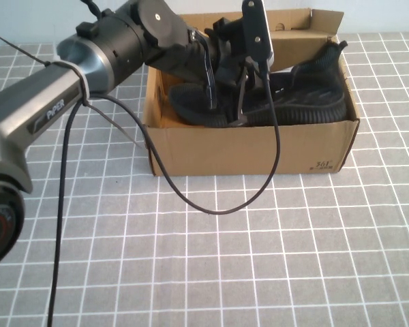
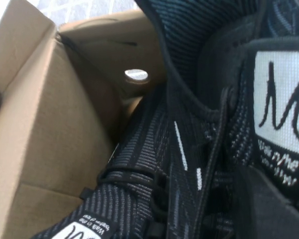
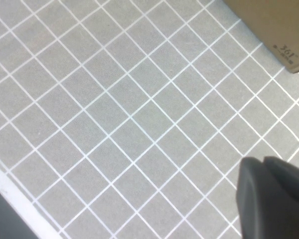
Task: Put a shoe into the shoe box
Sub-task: Place the shoe in the shoe box
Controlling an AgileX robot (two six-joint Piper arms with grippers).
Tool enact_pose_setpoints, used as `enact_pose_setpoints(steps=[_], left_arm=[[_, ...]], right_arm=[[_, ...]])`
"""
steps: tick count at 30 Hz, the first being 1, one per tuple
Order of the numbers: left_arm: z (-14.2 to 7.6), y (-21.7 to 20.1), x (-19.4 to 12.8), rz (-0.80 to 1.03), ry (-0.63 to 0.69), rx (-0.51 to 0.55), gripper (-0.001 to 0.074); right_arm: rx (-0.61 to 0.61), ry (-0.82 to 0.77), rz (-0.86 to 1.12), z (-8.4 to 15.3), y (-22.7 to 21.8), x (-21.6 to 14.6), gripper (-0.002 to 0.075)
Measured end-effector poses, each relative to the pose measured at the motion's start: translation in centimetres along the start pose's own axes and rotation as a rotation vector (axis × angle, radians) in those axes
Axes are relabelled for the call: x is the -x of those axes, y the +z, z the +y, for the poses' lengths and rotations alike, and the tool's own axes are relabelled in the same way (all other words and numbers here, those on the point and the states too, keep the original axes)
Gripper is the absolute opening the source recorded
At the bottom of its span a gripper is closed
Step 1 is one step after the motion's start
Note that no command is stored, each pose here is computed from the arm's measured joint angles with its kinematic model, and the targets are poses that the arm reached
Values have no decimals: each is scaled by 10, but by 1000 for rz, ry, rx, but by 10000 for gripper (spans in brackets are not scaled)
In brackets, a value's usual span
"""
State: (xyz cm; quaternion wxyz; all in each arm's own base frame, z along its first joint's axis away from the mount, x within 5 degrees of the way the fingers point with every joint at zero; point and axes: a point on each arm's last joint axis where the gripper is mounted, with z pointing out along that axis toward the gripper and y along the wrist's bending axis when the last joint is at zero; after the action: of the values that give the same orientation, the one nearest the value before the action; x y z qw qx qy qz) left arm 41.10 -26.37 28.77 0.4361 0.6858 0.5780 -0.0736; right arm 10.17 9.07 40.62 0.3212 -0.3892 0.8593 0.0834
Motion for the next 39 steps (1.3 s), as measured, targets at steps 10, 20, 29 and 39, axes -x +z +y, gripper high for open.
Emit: enact_pose_setpoints(steps=[10,20,29,39], left_arm=[[2,2,-2,5,28,26,20],[0,-7,-3,7,29,-43,20],[-2,3,-18,18,23,-76,19],[-10,20,-27,-13,11,-139,19]], right_arm=[[0,0,0,0,0,0,-16],[-2,0,-17,0,0,2,-16],[-2,0,-20,0,0,2,-16],[-2,0,-25,0,0,2,-16]])
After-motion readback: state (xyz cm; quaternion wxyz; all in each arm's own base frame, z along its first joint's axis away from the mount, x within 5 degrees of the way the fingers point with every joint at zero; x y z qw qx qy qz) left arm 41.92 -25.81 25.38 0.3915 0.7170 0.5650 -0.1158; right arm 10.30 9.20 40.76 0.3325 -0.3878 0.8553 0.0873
